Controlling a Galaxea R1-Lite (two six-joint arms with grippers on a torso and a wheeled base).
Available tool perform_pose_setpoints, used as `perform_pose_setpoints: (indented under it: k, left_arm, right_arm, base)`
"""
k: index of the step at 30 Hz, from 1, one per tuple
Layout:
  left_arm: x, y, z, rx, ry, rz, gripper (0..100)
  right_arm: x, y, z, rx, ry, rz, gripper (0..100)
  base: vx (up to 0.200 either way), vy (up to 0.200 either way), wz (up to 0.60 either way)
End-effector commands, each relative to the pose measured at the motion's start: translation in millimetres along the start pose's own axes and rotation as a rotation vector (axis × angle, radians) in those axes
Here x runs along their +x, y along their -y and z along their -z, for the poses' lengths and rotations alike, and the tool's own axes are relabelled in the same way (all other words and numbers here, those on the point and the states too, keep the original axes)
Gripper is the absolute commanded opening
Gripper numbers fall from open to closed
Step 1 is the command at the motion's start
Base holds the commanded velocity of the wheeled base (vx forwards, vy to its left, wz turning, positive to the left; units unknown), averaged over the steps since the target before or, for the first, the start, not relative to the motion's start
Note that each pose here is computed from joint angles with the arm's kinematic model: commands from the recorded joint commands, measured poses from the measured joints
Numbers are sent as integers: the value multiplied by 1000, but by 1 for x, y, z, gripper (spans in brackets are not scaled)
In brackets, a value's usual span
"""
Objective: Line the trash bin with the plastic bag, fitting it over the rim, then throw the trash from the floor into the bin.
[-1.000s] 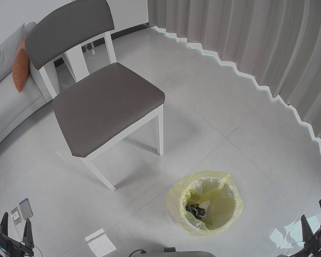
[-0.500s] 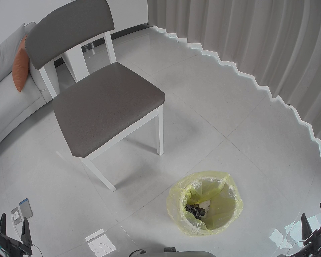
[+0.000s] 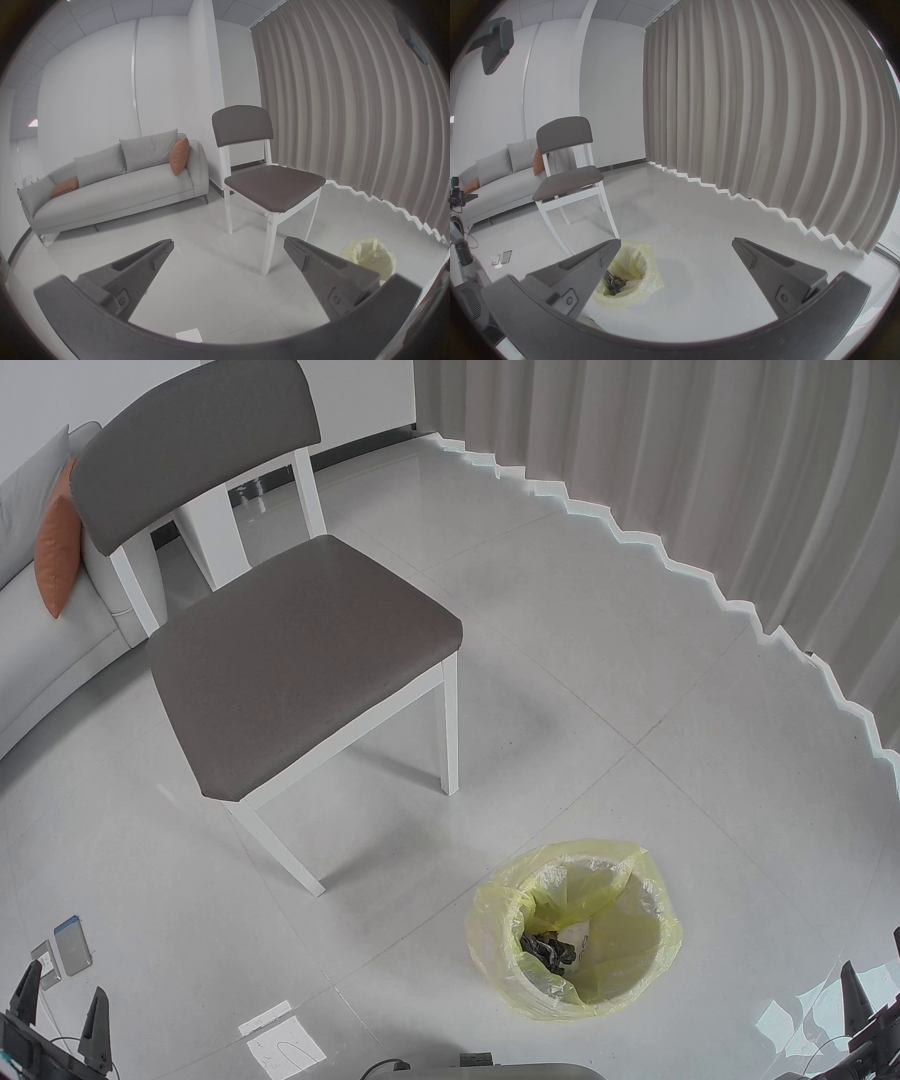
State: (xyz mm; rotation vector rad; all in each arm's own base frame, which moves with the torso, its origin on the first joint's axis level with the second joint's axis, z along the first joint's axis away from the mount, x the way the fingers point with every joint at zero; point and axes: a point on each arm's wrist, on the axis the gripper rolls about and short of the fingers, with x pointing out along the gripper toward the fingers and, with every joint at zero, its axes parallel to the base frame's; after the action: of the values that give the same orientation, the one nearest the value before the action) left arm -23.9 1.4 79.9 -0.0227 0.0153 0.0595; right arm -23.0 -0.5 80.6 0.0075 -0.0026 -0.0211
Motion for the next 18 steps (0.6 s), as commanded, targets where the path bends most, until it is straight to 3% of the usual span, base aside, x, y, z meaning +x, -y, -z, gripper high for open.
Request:
perform_pose_setpoints:
  k: [1, 18]
  left_arm:
    - [0, 1, 4, 62, -5, 58, 100]
    - [1, 1, 4, 3, -2, 50, 100]
  right_arm:
    - [0, 0, 5, 5, -3, -1, 100]
    - [0, 0, 5, 0, 0, -16, 100]
  base:
    - [0, 0, 0]
    - [0, 0, 0]
